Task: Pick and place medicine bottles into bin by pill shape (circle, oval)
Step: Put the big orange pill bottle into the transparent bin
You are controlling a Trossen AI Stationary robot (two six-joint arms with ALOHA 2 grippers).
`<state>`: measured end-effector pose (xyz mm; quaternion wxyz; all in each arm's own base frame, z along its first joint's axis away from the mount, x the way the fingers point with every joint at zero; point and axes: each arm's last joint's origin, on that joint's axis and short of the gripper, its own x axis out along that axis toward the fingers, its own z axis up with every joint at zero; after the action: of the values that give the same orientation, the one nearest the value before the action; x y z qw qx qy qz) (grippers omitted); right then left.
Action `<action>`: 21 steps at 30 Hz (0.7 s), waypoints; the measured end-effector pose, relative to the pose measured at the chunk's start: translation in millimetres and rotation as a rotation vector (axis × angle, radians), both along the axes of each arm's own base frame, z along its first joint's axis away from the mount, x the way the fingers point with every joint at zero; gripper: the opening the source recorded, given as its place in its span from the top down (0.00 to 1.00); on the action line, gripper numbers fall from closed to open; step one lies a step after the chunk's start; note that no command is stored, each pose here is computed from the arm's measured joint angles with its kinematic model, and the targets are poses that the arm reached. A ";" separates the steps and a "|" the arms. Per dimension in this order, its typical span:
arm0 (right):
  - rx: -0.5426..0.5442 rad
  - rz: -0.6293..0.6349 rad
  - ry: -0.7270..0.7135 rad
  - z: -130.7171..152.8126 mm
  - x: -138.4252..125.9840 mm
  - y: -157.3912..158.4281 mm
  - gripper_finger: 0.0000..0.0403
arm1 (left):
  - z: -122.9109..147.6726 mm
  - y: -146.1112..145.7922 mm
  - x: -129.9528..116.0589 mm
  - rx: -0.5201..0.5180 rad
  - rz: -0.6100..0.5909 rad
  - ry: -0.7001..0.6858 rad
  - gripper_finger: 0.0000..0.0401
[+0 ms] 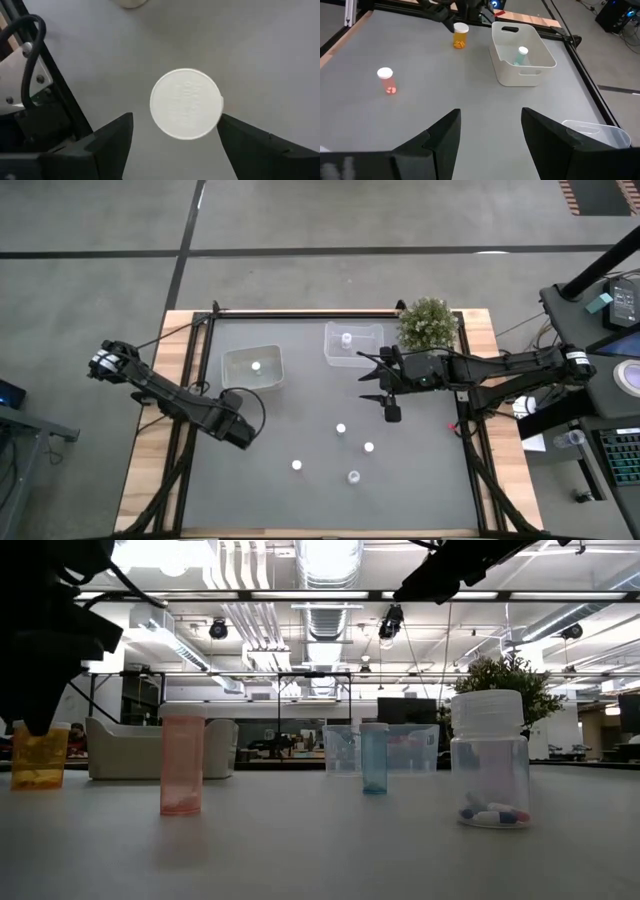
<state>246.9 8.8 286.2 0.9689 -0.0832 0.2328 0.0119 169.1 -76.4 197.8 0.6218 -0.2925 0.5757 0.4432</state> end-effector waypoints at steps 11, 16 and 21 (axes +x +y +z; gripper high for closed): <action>0.006 -0.003 -0.001 0.0 0.1 0.0 0.50 | -22.2 2.0 -1.1 -0.023 -0.012 -0.052 0.32; 0.006 -0.003 0.000 -0.1 0.1 0.0 0.50 | -22.8 2.8 -0.2 0.004 -0.023 -0.070 0.32; 0.006 -0.003 0.000 -0.1 0.1 0.0 0.50 | -22.7 3.2 0.0 0.013 -0.030 -0.073 0.39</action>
<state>247.0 8.8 286.1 0.9692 -0.0798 0.2326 0.0111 169.1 -73.2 175.1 0.6509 -0.2958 0.5542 0.4264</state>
